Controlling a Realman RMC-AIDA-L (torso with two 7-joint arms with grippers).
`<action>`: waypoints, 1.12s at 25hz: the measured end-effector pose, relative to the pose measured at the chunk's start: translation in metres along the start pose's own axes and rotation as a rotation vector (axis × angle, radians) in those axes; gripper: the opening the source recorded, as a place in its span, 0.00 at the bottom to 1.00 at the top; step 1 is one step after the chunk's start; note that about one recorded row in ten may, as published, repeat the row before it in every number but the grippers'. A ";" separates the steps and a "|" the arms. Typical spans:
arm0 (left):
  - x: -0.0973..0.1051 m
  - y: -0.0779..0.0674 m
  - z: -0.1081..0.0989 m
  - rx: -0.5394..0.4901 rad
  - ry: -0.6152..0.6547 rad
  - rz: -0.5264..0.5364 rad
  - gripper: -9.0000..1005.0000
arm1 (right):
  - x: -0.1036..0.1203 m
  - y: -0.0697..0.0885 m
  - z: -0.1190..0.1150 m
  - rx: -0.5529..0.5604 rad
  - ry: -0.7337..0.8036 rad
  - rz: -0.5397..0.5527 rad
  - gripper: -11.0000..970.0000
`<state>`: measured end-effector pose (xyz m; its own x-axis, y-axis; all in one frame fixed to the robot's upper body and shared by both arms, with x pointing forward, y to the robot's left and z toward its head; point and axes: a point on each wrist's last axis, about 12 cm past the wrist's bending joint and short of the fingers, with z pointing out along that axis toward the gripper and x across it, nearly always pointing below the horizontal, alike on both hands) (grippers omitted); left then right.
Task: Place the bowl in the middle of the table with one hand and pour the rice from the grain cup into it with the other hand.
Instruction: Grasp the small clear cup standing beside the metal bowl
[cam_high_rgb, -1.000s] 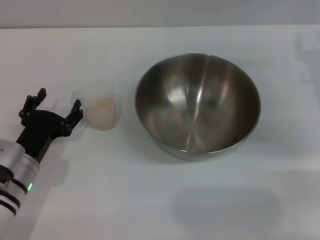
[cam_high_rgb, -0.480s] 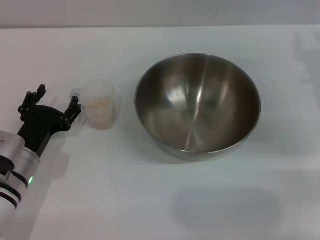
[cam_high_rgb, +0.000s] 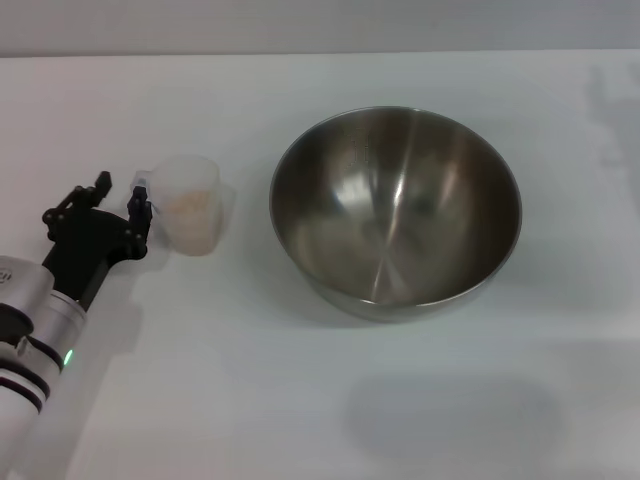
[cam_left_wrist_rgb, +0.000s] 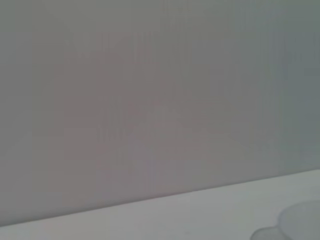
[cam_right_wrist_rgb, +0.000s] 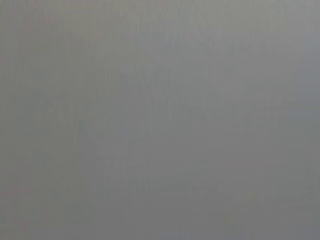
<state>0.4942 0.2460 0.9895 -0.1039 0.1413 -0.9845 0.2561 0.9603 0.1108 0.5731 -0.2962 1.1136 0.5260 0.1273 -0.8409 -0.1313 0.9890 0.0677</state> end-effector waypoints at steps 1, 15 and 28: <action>0.000 -0.001 0.001 0.003 0.003 -0.002 0.65 | 0.000 0.000 0.000 0.000 -0.001 0.000 0.54; -0.006 -0.010 0.009 0.022 -0.001 -0.029 0.06 | -0.001 -0.001 -0.001 0.006 -0.003 0.003 0.54; -0.046 -0.006 0.019 -0.076 -0.266 0.146 0.03 | -0.001 -0.001 0.000 0.006 -0.006 -0.001 0.54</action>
<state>0.5155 0.2287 1.0320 0.1860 0.2209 -0.9574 0.1765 0.9511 0.2537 0.5730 -0.2968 1.1143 0.5314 0.1271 -0.8375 -0.1256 0.9896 0.0705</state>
